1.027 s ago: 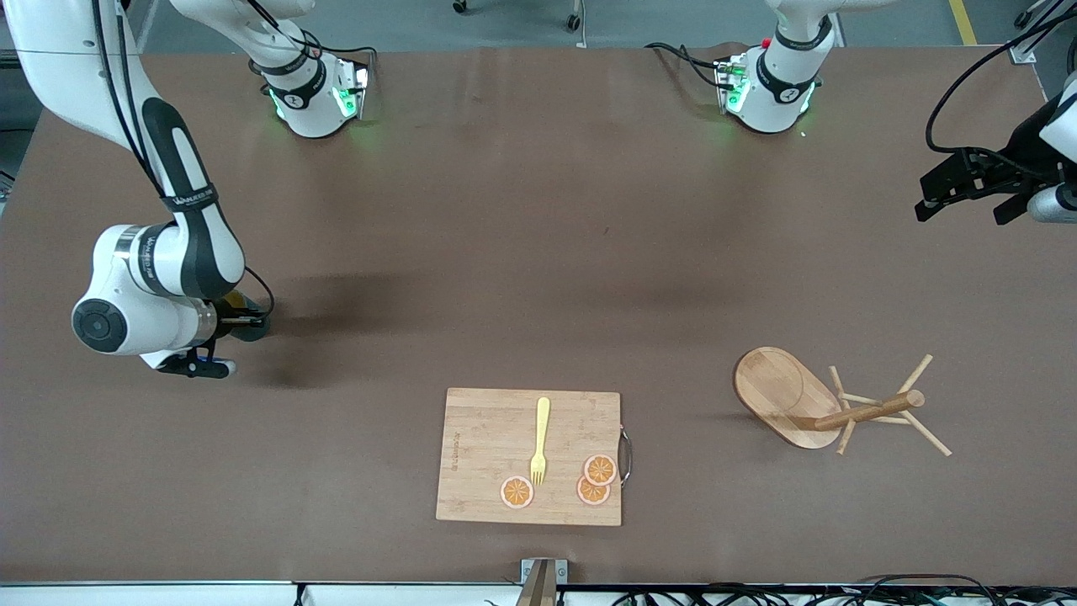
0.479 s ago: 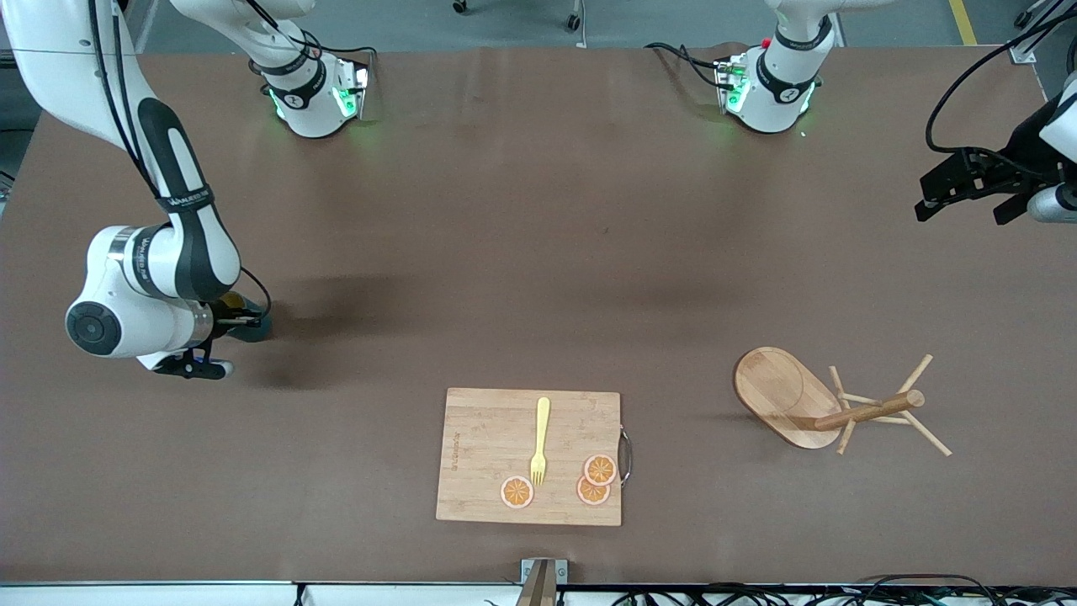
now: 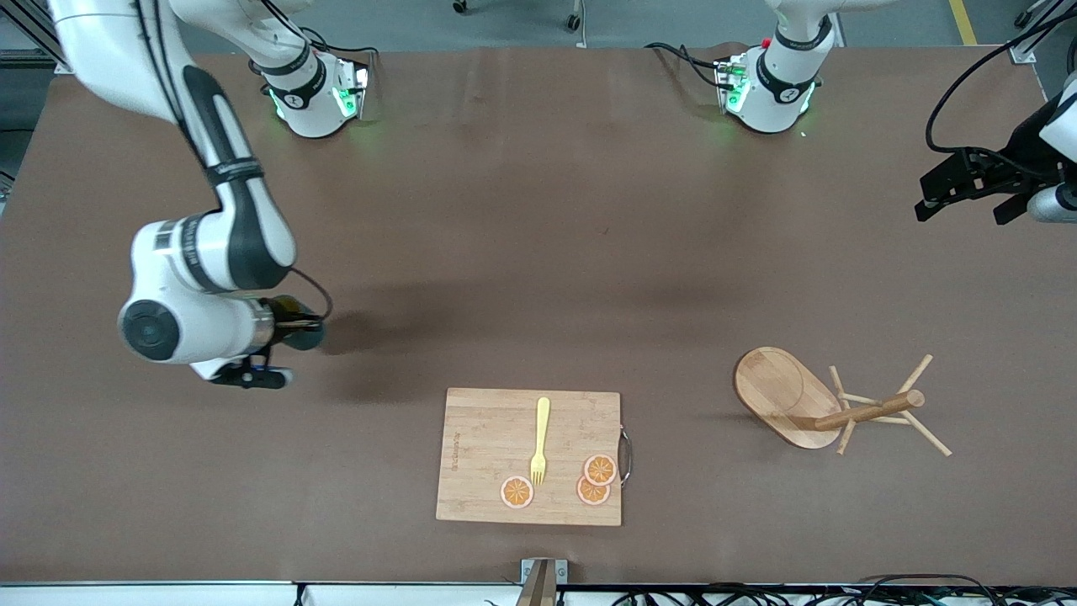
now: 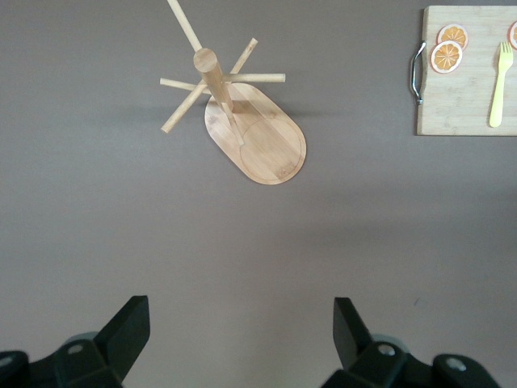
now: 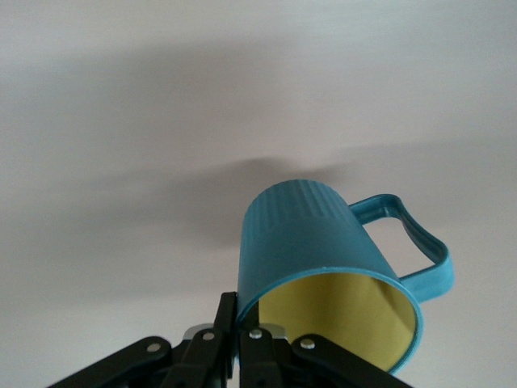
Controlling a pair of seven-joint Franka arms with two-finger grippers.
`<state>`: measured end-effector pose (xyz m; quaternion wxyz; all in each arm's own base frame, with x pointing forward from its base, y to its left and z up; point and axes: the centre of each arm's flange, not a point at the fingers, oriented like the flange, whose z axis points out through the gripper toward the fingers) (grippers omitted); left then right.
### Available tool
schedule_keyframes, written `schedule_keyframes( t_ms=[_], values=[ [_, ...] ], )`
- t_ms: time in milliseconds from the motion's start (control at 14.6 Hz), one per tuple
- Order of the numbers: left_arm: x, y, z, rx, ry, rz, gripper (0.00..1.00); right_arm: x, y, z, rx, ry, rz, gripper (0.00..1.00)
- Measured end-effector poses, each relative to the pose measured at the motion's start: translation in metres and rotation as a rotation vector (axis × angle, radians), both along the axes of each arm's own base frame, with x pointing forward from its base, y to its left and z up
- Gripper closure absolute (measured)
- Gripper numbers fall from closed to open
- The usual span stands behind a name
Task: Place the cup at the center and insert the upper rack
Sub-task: 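Carry the held mug with the right gripper to the table center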
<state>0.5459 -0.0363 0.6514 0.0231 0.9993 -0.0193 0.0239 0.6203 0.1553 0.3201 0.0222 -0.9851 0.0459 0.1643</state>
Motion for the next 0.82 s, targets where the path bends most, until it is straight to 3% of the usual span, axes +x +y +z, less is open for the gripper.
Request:
schedule_keyframes(
  t_ms=[274,479,685,821],
  values=[
    [0.000,0.000,0.000,0.000,0.000,0.000,0.00,-0.020,0.134,0.005,-0.033,-0.035,0.016,0.95],
    [0.000,0.000,0.000,0.000,0.000,0.000,0.00,-0.040,0.229,-0.005,-0.082,-0.069,-0.071,0.95],
    [0.000,0.000,0.000,0.000,0.000,0.000,0.00,-0.061,0.295,-0.020,-0.082,-0.128,-0.167,0.95],
    [0.000,0.000,0.000,0.000,0.000,0.000,0.00,-0.077,0.326,-0.036,-0.061,-0.139,-0.188,0.95]
  ],
)
